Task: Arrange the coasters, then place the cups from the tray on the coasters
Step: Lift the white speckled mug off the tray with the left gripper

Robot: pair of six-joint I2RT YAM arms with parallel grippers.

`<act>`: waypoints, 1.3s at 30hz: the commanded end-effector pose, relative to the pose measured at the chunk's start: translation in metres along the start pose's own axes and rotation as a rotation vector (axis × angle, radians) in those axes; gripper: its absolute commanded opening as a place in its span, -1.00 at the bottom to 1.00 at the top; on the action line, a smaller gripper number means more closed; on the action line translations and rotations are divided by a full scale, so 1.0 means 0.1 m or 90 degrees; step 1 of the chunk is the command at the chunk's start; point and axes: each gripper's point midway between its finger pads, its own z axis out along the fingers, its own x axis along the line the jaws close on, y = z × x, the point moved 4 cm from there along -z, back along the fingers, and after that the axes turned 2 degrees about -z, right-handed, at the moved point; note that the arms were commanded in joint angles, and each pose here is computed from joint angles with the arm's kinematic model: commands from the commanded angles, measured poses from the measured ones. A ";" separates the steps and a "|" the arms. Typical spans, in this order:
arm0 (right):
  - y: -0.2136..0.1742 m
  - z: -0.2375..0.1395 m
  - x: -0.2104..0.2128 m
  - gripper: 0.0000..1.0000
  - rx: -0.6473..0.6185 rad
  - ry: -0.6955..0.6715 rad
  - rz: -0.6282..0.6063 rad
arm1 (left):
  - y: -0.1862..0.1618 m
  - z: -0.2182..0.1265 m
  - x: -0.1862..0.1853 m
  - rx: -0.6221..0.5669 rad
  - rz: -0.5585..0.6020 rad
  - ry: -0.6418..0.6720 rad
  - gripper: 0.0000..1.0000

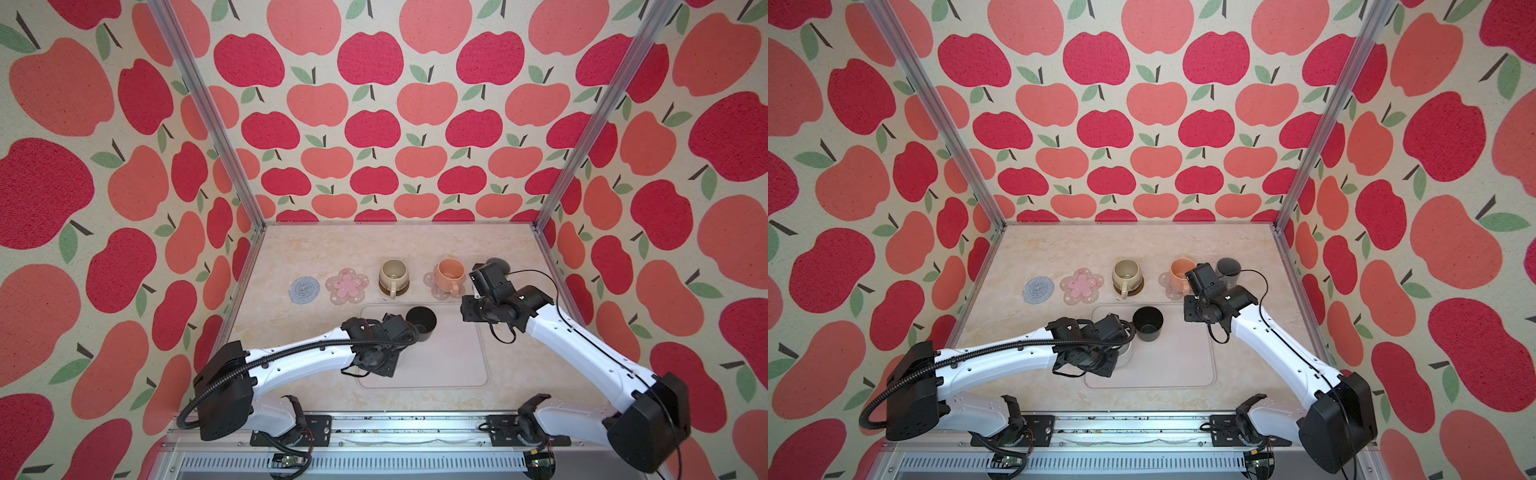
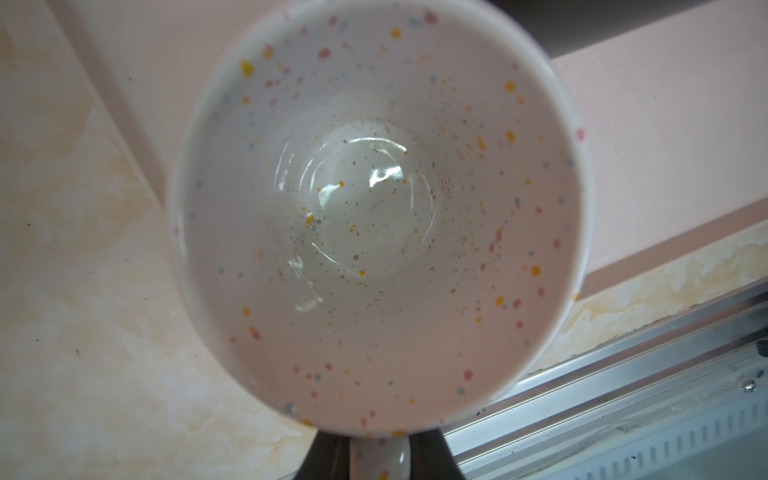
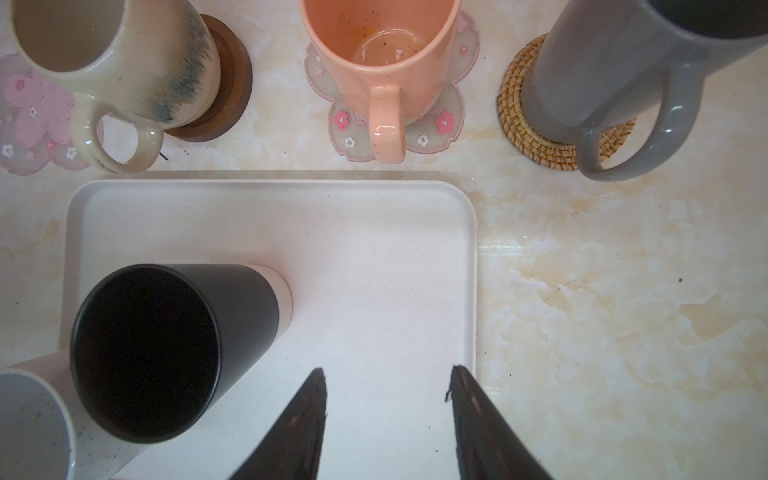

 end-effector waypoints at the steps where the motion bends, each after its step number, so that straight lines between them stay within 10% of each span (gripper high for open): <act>1: -0.05 -0.02 -0.01 0.02 0.000 -0.004 -0.009 | 0.07 -0.16 0.03 -0.027 -0.012 0.014 -0.48; 13: -0.08 -0.08 -0.03 0.03 -0.008 0.001 0.003 | -0.10 0.06 0.02 0.010 -0.026 -0.013 -0.36; 28: -0.06 -0.14 -0.02 0.03 -0.014 0.004 0.013 | -0.11 0.01 0.11 -0.012 -0.035 -0.002 -0.80; 39: -0.07 -0.19 -0.04 0.04 -0.021 0.001 0.014 | -0.06 -0.12 0.09 0.003 0.014 0.014 -0.59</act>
